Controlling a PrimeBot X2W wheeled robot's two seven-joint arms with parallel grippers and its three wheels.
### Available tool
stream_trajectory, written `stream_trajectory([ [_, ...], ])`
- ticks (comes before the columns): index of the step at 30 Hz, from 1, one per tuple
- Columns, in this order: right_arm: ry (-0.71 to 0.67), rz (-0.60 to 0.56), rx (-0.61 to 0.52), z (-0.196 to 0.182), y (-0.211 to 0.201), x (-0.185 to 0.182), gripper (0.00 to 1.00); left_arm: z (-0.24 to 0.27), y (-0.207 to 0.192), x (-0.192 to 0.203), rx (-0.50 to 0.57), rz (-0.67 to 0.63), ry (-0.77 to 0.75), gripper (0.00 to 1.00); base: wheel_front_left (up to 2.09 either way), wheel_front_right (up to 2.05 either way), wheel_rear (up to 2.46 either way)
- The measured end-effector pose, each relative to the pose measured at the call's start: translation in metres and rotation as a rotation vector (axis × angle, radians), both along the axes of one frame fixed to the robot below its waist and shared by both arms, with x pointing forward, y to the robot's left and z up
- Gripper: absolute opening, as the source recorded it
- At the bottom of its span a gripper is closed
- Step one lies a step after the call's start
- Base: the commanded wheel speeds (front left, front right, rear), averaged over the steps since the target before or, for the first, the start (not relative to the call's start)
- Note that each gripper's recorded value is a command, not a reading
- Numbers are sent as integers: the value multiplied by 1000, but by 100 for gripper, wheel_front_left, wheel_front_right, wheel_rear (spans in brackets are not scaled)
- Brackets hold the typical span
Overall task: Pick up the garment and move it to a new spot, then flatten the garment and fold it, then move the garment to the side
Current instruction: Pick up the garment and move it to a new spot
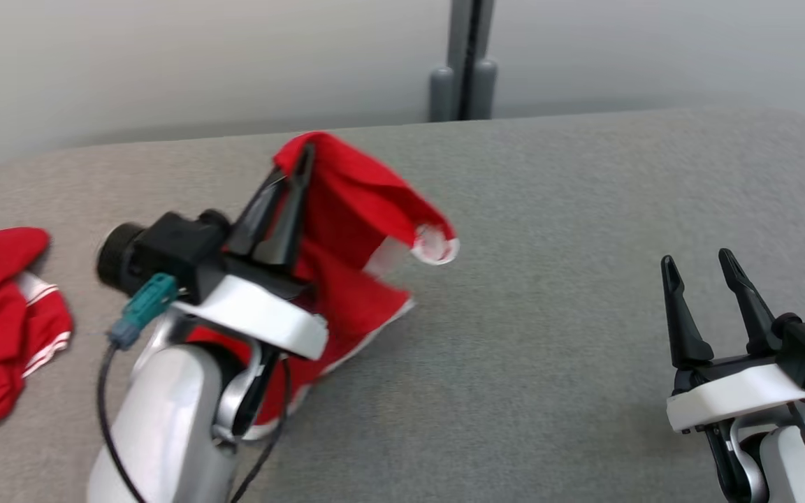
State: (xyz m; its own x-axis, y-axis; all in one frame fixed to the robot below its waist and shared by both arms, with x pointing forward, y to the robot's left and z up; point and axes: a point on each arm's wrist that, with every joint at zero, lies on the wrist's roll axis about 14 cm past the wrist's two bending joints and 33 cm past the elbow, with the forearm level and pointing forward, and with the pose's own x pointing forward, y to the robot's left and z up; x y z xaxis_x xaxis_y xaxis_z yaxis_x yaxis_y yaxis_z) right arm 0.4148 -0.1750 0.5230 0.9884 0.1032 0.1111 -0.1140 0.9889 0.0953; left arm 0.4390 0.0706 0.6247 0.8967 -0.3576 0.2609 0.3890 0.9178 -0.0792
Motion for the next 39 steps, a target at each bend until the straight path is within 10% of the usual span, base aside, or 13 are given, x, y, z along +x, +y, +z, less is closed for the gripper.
stream_trajectory([
  [10, 52, -185, 9, -19, -59, -22, 100, 2, -160, -8, -5, -484, -23, 0, 0, 0, 0],
  [20, 128, -259, 19, -45, -80, -26, 100, -88, -204, 2, 30, -591, 232, 0, 0, 0, 0],
  [21, 136, -263, 18, -48, -81, -26, 100, -99, -204, 4, 30, -588, 262, 8, 0, 0, 0],
  [23, 154, -270, 19, -55, -83, -25, 100, -120, -204, 8, 39, -583, 312, 80, 0, 0, 0],
  [24, 161, -272, 22, -57, -83, -24, 100, -127, -204, 9, 37, -583, 331, 100, 0, 0, 0],
  [39, 107, -197, 39, -42, -58, -10, 100, -138, -145, 17, 30, -398, 326, 100, 0, 0, 0],
])
